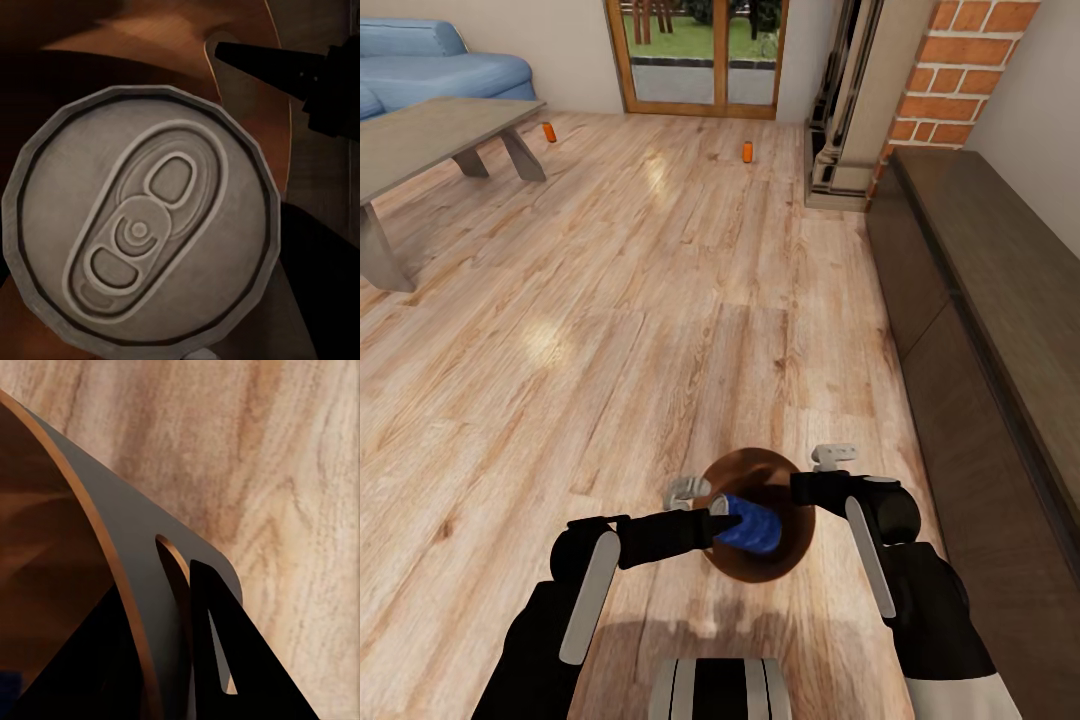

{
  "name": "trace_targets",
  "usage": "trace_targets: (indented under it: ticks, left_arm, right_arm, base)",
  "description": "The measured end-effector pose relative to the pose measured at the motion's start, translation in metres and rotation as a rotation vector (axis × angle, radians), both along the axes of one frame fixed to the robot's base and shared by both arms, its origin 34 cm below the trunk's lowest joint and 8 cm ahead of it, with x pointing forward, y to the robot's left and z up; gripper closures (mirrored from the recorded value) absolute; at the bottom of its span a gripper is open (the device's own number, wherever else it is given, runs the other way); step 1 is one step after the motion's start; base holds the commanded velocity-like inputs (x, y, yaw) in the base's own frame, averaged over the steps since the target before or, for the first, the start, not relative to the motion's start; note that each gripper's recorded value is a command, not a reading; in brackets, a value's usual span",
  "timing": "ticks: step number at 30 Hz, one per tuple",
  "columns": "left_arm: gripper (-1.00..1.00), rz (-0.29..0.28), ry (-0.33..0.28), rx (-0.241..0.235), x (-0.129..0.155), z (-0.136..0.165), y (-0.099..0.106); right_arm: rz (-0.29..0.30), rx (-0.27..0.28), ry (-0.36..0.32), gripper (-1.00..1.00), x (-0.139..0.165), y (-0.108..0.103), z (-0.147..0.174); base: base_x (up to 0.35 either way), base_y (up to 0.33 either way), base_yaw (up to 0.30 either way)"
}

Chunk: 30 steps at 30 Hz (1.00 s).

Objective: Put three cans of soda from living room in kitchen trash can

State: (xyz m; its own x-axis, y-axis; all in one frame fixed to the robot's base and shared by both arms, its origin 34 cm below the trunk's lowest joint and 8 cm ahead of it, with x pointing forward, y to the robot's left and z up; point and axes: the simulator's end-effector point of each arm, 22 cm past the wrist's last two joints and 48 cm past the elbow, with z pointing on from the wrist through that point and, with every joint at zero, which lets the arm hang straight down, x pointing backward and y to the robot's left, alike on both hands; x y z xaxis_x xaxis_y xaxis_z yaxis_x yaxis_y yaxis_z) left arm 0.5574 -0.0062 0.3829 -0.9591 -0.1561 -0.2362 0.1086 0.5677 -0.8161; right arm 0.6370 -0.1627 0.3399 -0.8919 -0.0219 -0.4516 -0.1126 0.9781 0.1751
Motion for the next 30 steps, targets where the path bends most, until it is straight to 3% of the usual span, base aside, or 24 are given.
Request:
trace_targets:
  ticks: [5,6,10,21,24,26,30]
  left_arm:
    - [1.0,0.001,0.001,0.009,0.0,-0.001,0.001]
    - [-1.0,0.003,0.001,0.013,0.0,-0.002,0.001]
    - [-1.0,0.016,0.005,0.035,0.002,-0.006,0.004]
    - [-1.0,0.02,0.014,-0.012,0.001,0.002,-0.002]
    - [-1.0,0.01,0.006,0.006,0.0,-0.003,0.015]
    - [-1.0,-0.025,-0.01,0.006,-0.005,-0.006,0.042]
    - [-1.0,-0.111,-0.039,-0.095,-0.018,0.013,0.08]
  right_arm:
    - [0.0,0.001,0.0,1.0,0.0,0.0,0.0]
    - [0.0,0.0,0.0,1.0,0.0,0.0,0.0]
    - [0.0,0.002,0.0,1.0,0.0,0.0,0.0]
    - [-0.001,-0.009,0.0,1.0,0.0,-0.003,-0.001]
    - [-0.002,-0.007,0.0,1.0,0.0,-0.004,-0.001]
    - [-0.002,0.0,0.0,1.0,0.0,-0.003,0.0]
    - [0.001,-0.005,0.0,1.0,0.0,-0.003,0.0]
  base:
    - [0.0,0.0,0.0]
    - [0.0,0.0,0.0]
    - [0.0,0.0,0.0]
    - [0.0,0.0,0.0]
    - [0.0,0.0,0.0]
    - [0.0,0.0,0.0]
    - [0.0,0.0,0.0]
